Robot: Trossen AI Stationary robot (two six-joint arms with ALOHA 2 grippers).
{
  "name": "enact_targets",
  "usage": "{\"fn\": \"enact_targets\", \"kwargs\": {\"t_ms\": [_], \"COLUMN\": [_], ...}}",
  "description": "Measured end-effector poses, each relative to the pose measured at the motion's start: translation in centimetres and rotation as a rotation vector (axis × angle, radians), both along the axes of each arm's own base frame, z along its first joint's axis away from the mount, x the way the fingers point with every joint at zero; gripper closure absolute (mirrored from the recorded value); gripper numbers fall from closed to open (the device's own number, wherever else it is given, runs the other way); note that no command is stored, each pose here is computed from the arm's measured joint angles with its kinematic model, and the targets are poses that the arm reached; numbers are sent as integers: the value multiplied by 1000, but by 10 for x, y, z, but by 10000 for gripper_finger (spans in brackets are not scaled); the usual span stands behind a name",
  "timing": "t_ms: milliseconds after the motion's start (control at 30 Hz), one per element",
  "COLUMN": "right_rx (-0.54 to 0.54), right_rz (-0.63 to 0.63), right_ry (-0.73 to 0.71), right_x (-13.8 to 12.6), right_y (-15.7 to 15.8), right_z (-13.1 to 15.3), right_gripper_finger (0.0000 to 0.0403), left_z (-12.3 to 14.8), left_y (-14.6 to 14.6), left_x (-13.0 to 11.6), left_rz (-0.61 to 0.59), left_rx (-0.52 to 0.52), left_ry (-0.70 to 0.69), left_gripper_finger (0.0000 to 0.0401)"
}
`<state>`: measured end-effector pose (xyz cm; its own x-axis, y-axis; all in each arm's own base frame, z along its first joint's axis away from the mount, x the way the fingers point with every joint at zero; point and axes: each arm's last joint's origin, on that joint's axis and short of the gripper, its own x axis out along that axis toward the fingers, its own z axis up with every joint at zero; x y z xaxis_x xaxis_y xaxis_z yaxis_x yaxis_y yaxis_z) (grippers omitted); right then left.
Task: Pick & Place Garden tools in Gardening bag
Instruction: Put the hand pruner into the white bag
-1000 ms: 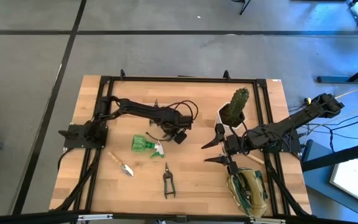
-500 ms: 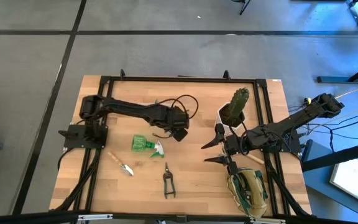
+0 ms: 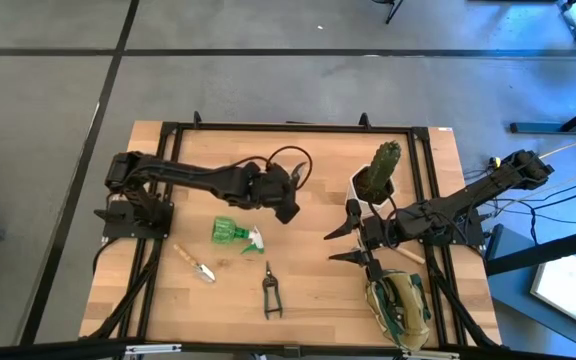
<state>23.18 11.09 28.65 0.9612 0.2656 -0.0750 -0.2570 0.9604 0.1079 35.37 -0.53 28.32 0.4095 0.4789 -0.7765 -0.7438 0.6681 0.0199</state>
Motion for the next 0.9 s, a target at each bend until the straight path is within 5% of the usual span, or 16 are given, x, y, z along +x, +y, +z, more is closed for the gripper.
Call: {"fn": "enact_targets", "kwargs": {"t_ms": [900], "right_rx": [9], "right_rz": [78], "right_ry": [-53], "right_x": [-9], "right_y": [18], "right_z": [5], "right_gripper_finger": [183], "left_z": [19], "left_y": [-22], "left_x": [13], "left_rz": [-116], "left_rx": [190], "left_ry": [-157], "left_gripper_finger": [364]}}
